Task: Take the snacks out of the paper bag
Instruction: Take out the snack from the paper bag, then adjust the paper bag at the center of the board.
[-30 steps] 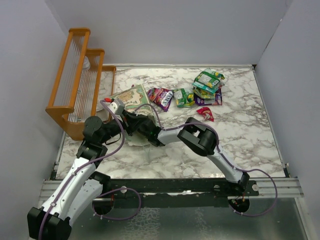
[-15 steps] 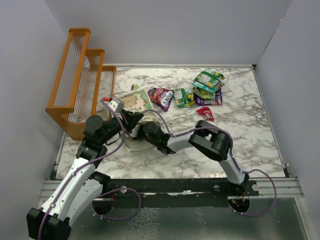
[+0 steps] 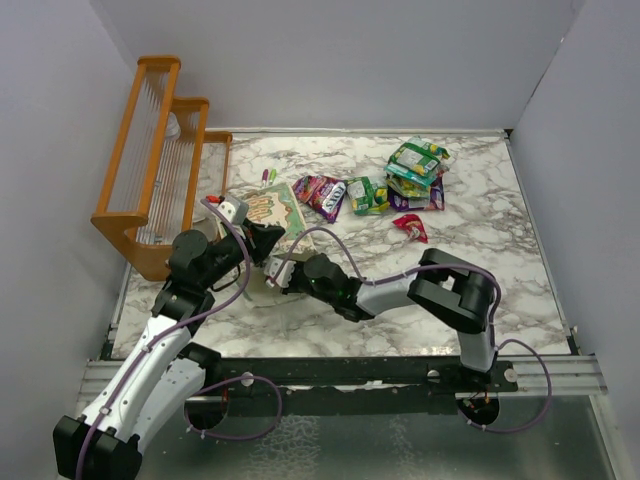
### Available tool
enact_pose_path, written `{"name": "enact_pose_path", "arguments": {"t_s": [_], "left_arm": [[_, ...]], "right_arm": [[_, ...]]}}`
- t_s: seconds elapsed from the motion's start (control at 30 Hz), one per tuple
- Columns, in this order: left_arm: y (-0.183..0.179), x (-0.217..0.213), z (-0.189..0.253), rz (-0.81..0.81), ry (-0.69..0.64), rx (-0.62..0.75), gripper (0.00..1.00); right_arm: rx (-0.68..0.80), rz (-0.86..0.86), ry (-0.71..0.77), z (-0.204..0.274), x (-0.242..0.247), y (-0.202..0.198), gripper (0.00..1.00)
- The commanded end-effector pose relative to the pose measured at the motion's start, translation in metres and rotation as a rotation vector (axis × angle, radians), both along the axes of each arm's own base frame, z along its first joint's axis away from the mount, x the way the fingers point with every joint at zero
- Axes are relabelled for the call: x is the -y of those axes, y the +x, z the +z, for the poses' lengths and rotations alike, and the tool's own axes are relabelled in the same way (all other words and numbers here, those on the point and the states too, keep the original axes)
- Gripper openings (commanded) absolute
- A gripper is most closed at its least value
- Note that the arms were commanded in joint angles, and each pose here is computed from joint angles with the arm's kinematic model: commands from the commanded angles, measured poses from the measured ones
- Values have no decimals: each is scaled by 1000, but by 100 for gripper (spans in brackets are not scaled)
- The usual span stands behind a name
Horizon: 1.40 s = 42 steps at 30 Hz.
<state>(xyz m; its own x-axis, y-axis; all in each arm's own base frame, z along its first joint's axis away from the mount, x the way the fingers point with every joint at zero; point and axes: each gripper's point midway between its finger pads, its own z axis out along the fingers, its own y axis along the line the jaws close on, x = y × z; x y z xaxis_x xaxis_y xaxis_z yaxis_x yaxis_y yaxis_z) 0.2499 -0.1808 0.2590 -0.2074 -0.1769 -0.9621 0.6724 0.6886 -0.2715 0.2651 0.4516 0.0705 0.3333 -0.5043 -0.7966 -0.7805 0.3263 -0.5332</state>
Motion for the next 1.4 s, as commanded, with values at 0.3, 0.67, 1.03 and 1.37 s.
{"name": "enact_pose_path", "arguments": {"t_s": [0.3, 0.67, 1.03, 1.37], "left_arm": [[3, -8, 19, 50, -2, 56, 0], [9, -13, 16, 93, -6, 25, 0], [5, -8, 85, 77, -122, 75, 0], [24, -29, 139, 262, -327, -15, 0]], "right_arm": [[-30, 288, 162, 69, 23, -73, 1], [258, 549, 256, 168, 92, -141, 1], [514, 312, 612, 300, 172, -140, 1], [419, -190, 796, 299, 226, -74, 1]]}}
